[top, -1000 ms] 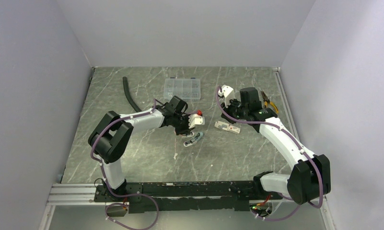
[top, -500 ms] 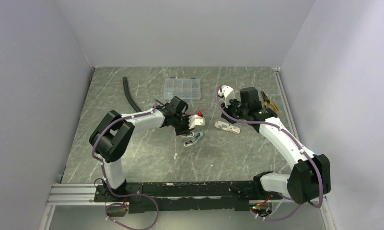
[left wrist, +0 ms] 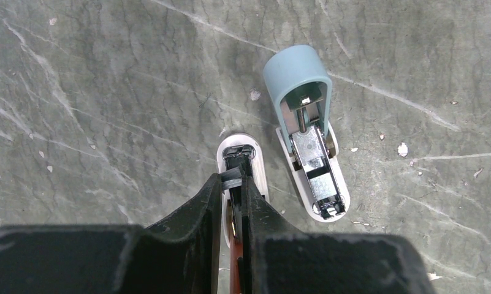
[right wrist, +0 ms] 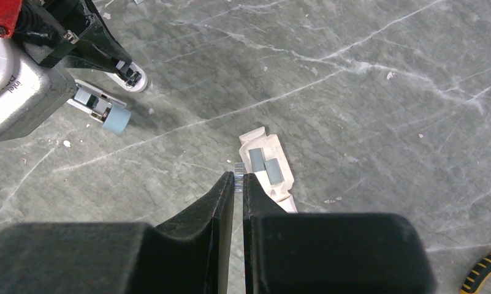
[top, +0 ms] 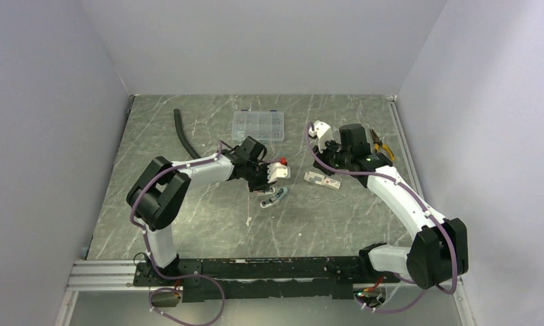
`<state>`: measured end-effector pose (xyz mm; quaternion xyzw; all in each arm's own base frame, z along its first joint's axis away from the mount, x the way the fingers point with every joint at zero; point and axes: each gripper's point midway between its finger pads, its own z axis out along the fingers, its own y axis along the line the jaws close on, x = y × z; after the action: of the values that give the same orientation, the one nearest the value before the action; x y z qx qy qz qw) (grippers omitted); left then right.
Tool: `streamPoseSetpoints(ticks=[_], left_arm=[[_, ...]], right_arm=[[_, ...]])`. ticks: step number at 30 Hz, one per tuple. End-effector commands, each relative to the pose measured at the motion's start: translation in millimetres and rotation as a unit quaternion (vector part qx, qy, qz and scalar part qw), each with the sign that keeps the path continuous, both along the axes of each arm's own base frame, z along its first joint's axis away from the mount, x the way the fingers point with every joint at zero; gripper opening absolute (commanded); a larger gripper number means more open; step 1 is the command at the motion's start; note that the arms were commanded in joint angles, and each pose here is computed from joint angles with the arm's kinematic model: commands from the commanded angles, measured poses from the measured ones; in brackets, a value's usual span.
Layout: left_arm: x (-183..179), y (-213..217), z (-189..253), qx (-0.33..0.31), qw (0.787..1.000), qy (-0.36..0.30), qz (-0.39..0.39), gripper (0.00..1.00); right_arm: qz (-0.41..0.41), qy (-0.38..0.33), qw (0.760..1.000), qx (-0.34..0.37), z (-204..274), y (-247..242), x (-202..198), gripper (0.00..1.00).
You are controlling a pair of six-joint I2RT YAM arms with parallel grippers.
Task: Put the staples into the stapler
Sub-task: Install the staple into the stapler.
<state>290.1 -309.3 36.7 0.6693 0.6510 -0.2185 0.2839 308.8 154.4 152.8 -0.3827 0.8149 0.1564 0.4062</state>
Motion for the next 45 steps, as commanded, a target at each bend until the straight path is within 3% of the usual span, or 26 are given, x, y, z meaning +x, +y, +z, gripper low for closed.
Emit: streamPoseSetpoints(ticks=[1,16,26,33,45], left_arm=[[-1,-2,2,0.011,1.000,0.001,-0.007,0.05],[5,-4,28,-0.007,1.000,-0.020,0.005,0.03],[-7,-2,49,-0.023,0.995,-0.063,-0.069,0.03],[-16,5,34,0.005,0.987,-0.072,-0.145,0.03],[0,-3,25,0.013,0.987,-0.081,-0.140,0.03]], right_arm=[[0.004,-0.011,1.000,0.007,7,2,4,0.12],[0.004,-0.010,1.000,0.006,7,2,3,0.12],[0.003,-0.011,1.000,0.006,7,1,4,0.12],[0.004,-0.010,1.000,0.006,7,1,4,0.12],[0.006,-0.012,1.000,0.004,7,1,3,0.12]])
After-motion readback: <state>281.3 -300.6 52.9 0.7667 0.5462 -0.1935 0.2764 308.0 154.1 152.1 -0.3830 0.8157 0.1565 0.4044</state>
